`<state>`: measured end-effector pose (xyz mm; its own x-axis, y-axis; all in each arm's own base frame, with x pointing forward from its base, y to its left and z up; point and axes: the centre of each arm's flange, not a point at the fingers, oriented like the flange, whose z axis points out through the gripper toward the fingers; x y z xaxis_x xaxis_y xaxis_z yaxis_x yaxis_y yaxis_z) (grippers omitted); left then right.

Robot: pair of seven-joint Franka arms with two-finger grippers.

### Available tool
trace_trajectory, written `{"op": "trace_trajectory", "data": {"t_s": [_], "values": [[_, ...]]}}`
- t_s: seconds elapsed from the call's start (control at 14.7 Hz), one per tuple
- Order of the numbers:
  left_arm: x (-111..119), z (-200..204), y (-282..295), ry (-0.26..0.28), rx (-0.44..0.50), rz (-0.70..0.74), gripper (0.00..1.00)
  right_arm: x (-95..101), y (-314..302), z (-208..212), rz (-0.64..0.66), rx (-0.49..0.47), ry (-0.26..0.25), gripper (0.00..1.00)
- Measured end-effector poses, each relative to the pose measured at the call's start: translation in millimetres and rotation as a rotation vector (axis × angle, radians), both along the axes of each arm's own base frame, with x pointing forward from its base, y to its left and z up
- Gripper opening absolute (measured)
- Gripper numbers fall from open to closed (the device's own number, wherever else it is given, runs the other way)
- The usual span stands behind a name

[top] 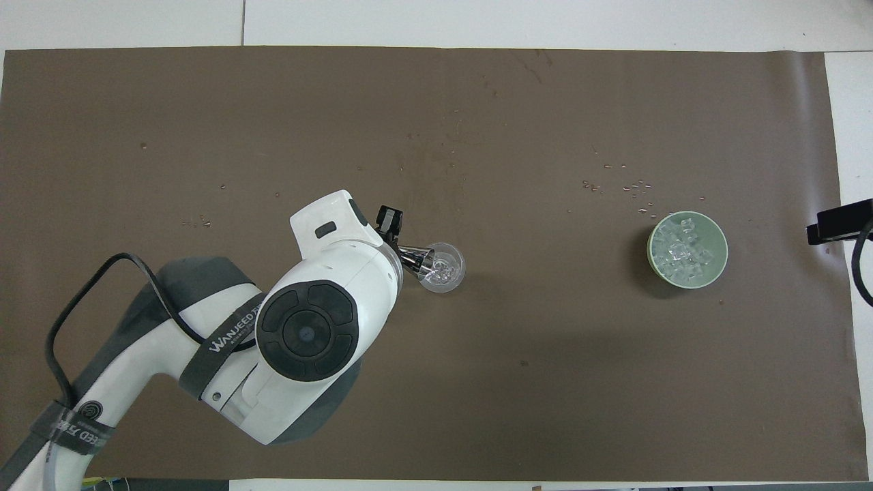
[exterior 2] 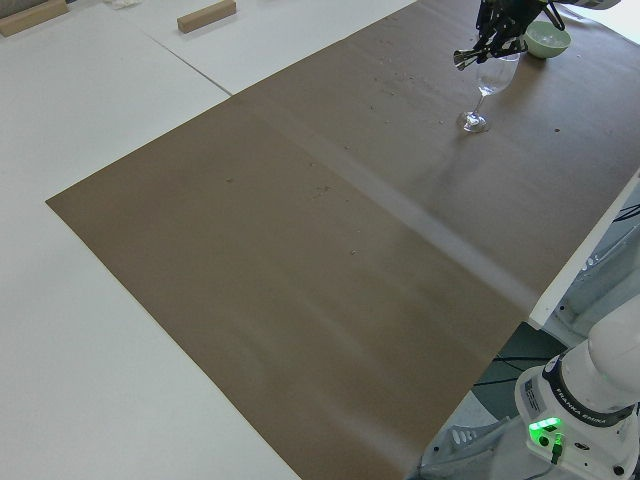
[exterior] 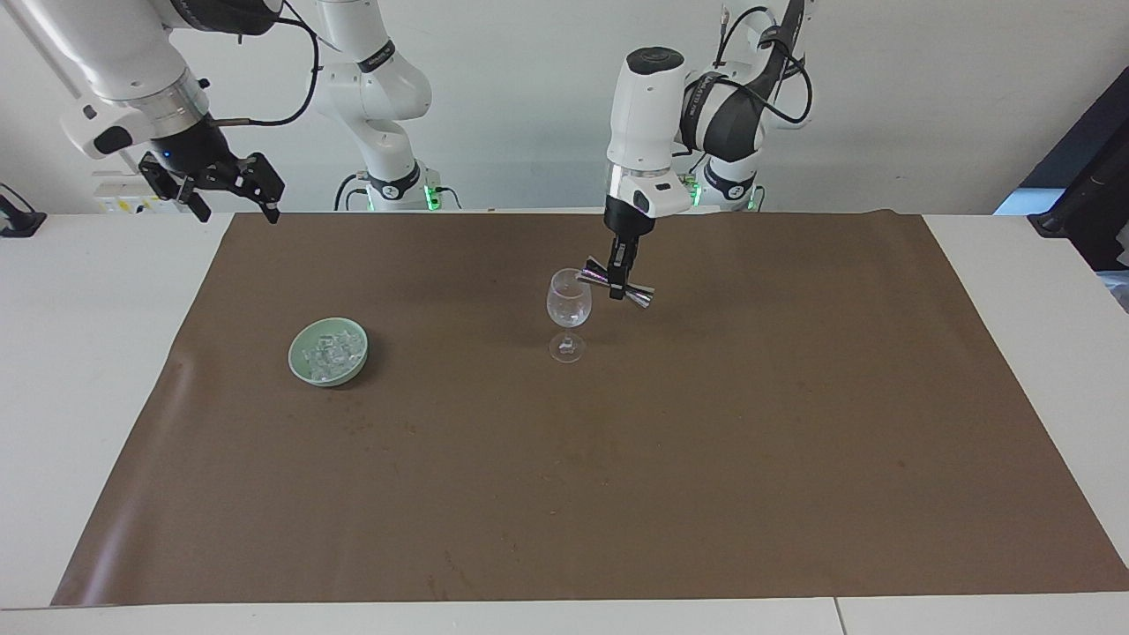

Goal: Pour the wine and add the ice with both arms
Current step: 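Tilt the silver cup over the clear glass with the left gripper to pour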

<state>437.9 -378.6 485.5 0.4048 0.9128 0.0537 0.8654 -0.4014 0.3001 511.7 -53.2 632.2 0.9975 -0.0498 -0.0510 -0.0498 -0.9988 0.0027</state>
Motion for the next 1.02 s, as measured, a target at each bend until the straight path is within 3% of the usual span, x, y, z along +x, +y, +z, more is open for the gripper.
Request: {"op": "trace_trajectory", "data": {"t_s": [0.61, 1.02], "values": [[-14, 0, -20, -0.054, 0.093, -0.087, 0.22, 0.0, 0, 0, 0.0, 0.0, 0.0, 1.0], [-14, 8, -24, -0.062, 0.087, -0.086, 0.22, 0.0, 0, 0, 0.0, 0.0, 0.0, 1.0]]}}
